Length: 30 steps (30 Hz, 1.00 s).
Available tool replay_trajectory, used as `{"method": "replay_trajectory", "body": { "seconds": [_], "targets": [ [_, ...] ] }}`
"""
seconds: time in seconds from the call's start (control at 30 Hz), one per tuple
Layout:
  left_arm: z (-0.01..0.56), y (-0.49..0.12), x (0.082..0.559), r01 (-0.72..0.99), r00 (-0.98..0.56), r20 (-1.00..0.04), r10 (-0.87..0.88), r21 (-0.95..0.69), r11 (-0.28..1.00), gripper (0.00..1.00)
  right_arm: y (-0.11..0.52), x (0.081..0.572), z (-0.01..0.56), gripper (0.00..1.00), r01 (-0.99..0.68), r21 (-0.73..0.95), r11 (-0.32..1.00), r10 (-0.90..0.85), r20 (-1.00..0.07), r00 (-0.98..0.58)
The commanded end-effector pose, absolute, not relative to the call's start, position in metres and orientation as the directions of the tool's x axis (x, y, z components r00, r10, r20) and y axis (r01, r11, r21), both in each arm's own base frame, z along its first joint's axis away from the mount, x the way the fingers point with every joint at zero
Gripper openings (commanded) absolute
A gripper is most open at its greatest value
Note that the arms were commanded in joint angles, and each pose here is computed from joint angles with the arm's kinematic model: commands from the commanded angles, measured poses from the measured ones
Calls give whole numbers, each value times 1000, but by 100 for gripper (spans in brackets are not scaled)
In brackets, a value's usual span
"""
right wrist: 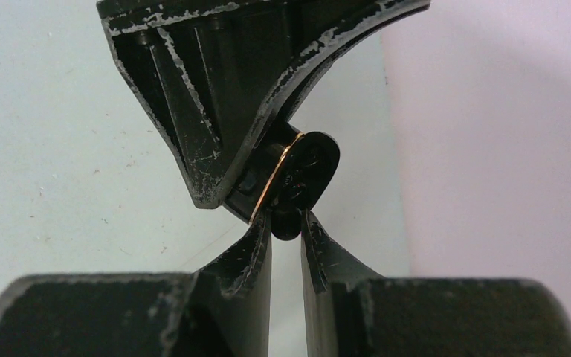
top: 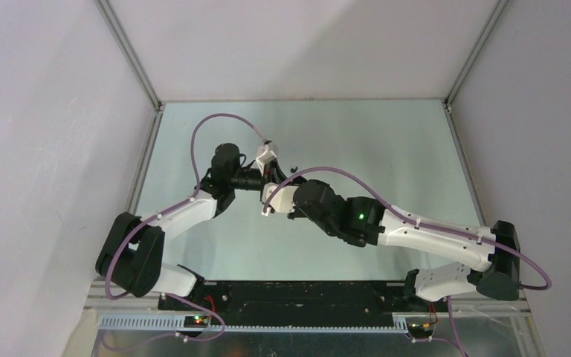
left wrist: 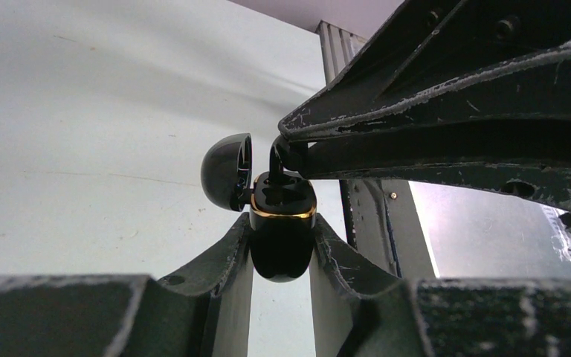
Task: Insert the wireless bluetooth earbuds into the charging case
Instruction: Place the earbud in the charging case.
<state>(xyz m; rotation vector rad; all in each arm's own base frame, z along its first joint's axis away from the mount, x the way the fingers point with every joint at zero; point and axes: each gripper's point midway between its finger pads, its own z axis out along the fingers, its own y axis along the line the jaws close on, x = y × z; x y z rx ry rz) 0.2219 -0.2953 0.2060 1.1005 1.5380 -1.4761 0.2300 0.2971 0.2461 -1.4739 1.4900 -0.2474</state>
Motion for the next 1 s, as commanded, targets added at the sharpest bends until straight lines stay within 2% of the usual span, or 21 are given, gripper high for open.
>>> {"method": "replay_trajectory", "body": {
  "seconds": [0.0, 0.1, 0.13, 0.37, 0.67, 0.97],
  "targets": [
    [233, -296, 229, 957, -288, -958, 14, -288, -35, 0, 302, 227, 259, 17, -674, -677, 297, -804, -557, 205],
    [234, -296, 229, 958, -285, -959, 12, -285, -33, 0, 303, 226, 259, 22, -675, -676, 296, -803, -558, 207],
    [234, -296, 229, 959, -282, -959, 12, -282, -34, 0, 303, 226, 260, 28, -675, -676, 297, -803, -560, 207],
    [231, -295, 229, 960, -279, -960, 21, -280, -33, 0, 304, 226, 269, 50, -663, -683, 308, -790, -571, 221],
    [228, -295, 225, 961, -268, -963, 28, -270, -56, 0, 288, 227, 316, 74, -685, -616, 389, -720, -667, 191],
    [234, -293, 215, 964, -239, -971, 24, -240, -110, 0, 252, 234, 379, 79, -735, -426, 528, -516, -848, 121]
  ]
}}
